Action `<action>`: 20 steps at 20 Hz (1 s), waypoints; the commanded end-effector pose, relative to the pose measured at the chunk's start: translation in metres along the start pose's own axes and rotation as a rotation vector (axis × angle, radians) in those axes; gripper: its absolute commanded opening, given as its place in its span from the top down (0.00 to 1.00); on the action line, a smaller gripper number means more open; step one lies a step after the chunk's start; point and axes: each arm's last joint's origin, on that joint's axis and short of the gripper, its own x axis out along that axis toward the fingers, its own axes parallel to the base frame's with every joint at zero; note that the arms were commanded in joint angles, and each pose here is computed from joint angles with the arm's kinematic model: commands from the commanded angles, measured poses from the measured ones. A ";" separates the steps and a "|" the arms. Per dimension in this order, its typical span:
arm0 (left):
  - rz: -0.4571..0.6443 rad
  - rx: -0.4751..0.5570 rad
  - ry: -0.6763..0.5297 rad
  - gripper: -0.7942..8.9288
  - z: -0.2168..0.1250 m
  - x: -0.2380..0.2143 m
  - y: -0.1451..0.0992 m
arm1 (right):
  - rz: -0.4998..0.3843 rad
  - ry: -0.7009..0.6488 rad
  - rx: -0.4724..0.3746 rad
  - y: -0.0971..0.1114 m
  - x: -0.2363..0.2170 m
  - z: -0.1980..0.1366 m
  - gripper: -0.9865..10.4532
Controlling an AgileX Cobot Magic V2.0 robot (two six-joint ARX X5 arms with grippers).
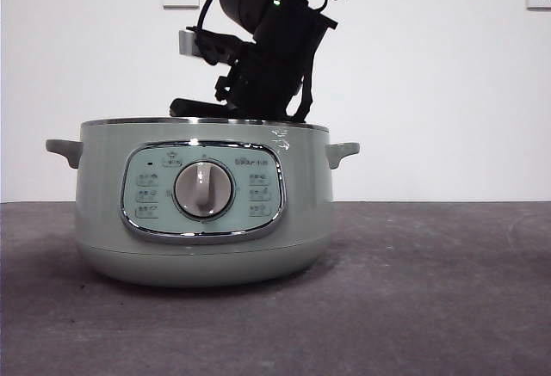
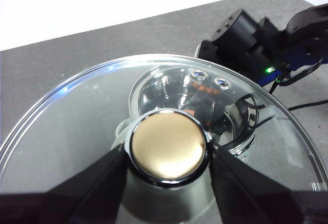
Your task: Pick up the egg,open the lid,put the egg in the pot,close the lid
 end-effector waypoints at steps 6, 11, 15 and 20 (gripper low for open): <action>-0.044 0.029 -0.036 0.93 0.030 0.049 -0.006 | -0.311 -0.197 0.058 -0.003 -0.174 0.017 0.49; -0.137 0.055 0.025 0.93 0.045 0.127 -0.016 | -0.419 -0.468 0.111 0.008 -0.314 -0.016 0.50; -0.180 0.056 0.064 0.93 0.045 0.178 -0.021 | -0.432 -0.595 0.129 0.017 -0.376 -0.050 0.50; -0.189 0.056 0.096 0.93 0.040 0.214 -0.024 | -0.437 -0.661 0.141 0.023 -0.407 -0.074 0.50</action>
